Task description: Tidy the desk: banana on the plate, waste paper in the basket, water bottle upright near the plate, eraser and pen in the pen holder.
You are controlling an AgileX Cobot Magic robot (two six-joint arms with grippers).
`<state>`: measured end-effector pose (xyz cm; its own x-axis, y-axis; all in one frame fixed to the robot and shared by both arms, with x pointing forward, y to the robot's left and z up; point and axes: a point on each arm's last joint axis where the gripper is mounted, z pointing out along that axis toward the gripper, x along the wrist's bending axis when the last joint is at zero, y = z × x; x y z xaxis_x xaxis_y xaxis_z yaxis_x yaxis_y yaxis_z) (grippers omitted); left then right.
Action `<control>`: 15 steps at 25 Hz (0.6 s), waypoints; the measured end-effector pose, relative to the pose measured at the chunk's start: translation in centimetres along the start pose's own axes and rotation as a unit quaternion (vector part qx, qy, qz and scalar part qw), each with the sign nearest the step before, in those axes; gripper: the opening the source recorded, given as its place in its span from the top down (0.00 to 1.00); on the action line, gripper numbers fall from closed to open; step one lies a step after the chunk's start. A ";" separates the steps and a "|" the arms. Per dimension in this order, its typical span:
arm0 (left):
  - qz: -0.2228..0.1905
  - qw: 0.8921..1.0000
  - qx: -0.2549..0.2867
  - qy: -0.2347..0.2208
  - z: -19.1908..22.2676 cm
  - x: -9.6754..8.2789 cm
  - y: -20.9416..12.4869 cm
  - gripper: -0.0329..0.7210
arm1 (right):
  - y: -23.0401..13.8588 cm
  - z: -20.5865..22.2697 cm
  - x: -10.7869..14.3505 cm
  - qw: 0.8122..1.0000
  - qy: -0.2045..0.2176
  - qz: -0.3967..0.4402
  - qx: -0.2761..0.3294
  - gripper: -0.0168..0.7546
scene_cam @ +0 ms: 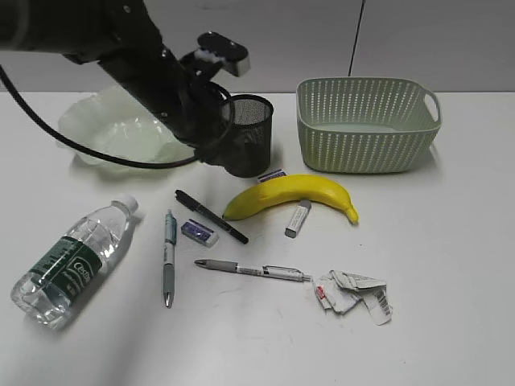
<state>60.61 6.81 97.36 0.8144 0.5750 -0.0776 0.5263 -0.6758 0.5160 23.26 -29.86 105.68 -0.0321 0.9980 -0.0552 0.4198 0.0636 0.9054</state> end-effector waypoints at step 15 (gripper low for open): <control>0.092 0.995 0.040 -0.007 6.7 -2.4 0.2 0.28 | 0.0 0.0 0.0 1.000 0.000 0.000 0.000 0.54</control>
<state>60.38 2.25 91.93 0.9018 0.4321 -0.0001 0.3852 -0.8038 0.4533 23.26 -29.86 105.68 -0.0321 0.9980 -0.0552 0.4198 0.0636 0.9054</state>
